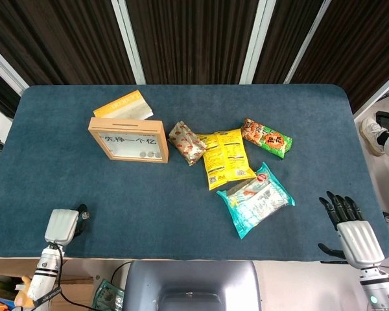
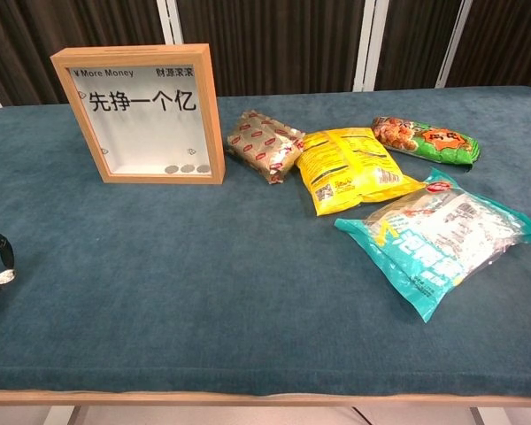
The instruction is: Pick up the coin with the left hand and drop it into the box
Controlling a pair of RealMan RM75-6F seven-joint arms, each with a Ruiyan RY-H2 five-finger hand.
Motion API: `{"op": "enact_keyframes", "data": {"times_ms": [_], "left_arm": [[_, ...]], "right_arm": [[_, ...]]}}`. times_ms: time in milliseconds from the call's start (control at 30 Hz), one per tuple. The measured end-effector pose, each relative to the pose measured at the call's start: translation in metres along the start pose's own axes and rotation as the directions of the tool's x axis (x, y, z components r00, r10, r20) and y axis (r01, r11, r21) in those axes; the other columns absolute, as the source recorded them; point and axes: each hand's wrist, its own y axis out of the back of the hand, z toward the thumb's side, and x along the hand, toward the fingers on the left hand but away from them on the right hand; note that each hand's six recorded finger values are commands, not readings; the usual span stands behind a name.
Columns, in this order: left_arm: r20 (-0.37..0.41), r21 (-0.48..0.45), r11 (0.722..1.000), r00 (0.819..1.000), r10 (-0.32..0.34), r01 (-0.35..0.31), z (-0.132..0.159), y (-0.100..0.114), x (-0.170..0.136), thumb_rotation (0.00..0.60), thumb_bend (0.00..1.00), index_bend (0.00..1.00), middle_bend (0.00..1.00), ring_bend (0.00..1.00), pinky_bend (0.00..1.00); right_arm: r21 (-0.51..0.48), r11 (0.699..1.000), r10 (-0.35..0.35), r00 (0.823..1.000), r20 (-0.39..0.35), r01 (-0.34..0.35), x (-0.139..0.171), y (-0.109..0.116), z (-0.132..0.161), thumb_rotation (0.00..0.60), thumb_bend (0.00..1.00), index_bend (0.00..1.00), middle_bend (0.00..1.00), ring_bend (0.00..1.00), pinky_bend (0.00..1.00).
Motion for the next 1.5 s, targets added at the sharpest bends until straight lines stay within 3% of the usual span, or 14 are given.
{"op": "enact_keyframes", "data": {"times_ms": [1033,1200,1500], "left_arm": [[0.003,0.031,0.999,1.000,-0.018,0.018,0.000,-0.004,0.006,0.600,0.34,0.46,1.00,1.00,1.00],[0.005,0.015,1.000,1.000,-0.007,0.007,0.000,-0.002,0.007,0.600,0.34,0.51,1.00,1.00,1.00],[-0.011,-0.008,1.000,1.000,0.012,-0.012,-0.003,0.000,0.008,0.600,0.51,0.58,1.00,1.00,1.00]], "right_arm": [[-0.001,1.000,-0.002,1.000,0.001,0.002,0.000,0.001,-0.001,0.600,0.18,0.00,0.00,0.00,0.00],[-0.001,1.000,-0.001,1.000,0.002,0.001,0.000,0.000,-0.001,0.600,0.18,0.00,0.00,0.00,0.00],[0.000,1.000,0.001,1.000,0.002,-0.001,0.000,0.000,-0.001,0.600,0.18,0.00,0.00,0.00,0.00]]}}
